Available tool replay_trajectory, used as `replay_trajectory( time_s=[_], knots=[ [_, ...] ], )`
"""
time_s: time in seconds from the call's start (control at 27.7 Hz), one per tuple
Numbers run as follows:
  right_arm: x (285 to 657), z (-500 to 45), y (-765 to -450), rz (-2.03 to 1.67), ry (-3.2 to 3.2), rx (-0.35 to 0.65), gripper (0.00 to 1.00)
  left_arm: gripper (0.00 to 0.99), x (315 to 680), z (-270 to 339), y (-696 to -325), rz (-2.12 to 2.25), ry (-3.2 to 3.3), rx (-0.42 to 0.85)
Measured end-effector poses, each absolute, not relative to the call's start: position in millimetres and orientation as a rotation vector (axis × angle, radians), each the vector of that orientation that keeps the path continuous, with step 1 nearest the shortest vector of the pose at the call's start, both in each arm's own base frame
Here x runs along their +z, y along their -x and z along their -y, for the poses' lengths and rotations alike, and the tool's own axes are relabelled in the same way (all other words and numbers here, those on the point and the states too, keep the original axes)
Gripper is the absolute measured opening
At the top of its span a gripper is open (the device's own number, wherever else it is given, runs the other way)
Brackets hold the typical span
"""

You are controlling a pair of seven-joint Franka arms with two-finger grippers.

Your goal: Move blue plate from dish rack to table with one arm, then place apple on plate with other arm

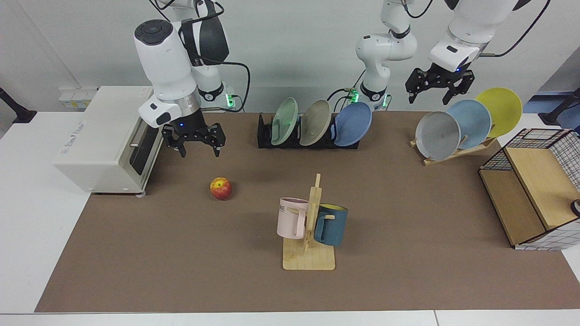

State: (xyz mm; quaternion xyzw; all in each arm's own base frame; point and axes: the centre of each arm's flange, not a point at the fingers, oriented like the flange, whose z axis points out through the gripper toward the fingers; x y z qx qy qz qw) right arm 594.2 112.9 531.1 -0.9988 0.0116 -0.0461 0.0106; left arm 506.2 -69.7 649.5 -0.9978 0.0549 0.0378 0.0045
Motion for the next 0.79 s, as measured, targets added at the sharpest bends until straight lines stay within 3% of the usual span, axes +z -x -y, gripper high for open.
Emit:
replay_trajectory(
  time_s=[0.22,0.4,0.79],
  knots=[
    [460.3,-118.4,-618.1,-0.037,3.124,-0.128,1.0,0.991,627.9,74.0,-493.1,-0.184,3.113,0.181],
    [408.2,-117.9,-618.2,-0.054,3.126,-0.123,1.0,0.991,591.8,86.3,-473.0,-0.22,3.092,0.248],
    [354.3,-120.3,-596.7,-0.143,3.132,-0.062,1.0,0.991,497.7,111.8,-427.4,-0.254,3.131,0.376]
  ],
)
